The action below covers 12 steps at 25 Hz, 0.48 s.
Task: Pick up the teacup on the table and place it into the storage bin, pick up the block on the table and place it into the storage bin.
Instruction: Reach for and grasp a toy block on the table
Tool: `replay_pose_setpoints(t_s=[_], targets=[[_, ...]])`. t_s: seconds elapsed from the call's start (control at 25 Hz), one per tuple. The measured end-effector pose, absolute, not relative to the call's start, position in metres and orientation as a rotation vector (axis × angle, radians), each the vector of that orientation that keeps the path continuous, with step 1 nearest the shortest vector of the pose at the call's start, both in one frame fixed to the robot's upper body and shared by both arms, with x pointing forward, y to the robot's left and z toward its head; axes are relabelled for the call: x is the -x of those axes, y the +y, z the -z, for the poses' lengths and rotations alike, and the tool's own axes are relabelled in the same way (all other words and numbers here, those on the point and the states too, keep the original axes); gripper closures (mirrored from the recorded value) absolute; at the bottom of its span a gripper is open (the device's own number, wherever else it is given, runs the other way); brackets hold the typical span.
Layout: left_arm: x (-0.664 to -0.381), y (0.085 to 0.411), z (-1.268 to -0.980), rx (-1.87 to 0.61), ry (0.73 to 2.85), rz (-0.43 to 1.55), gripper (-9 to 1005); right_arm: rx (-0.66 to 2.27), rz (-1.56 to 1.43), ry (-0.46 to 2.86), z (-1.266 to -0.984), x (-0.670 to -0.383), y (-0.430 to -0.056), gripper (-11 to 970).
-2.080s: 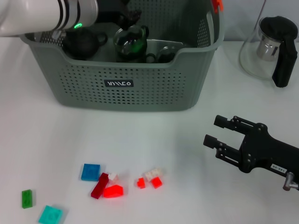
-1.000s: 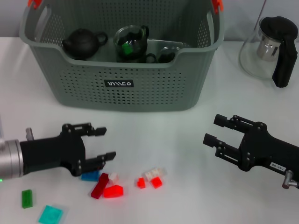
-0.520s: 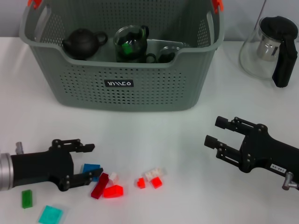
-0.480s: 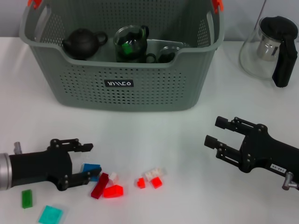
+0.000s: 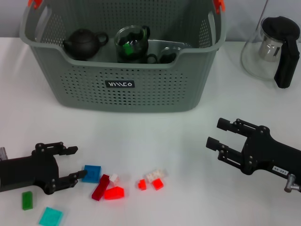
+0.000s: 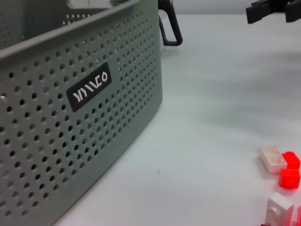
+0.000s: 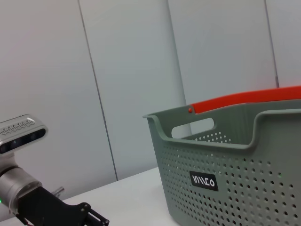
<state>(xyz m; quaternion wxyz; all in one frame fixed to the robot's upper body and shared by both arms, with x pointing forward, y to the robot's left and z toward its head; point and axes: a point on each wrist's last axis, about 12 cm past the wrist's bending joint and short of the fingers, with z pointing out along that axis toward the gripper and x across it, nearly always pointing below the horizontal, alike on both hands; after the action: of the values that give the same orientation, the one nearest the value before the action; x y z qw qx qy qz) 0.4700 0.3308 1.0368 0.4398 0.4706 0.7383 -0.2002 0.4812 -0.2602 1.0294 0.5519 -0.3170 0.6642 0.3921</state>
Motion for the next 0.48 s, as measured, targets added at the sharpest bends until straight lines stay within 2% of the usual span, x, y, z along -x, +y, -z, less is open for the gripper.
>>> replay_pose_setpoints(t_s=[0.48], targets=[[-0.4700, 0.3275, -1.0313, -1.206, 1.844, 0.490, 373, 0.748, -0.924, 1.575, -1.0288, -0.4810, -0.2607, 322]])
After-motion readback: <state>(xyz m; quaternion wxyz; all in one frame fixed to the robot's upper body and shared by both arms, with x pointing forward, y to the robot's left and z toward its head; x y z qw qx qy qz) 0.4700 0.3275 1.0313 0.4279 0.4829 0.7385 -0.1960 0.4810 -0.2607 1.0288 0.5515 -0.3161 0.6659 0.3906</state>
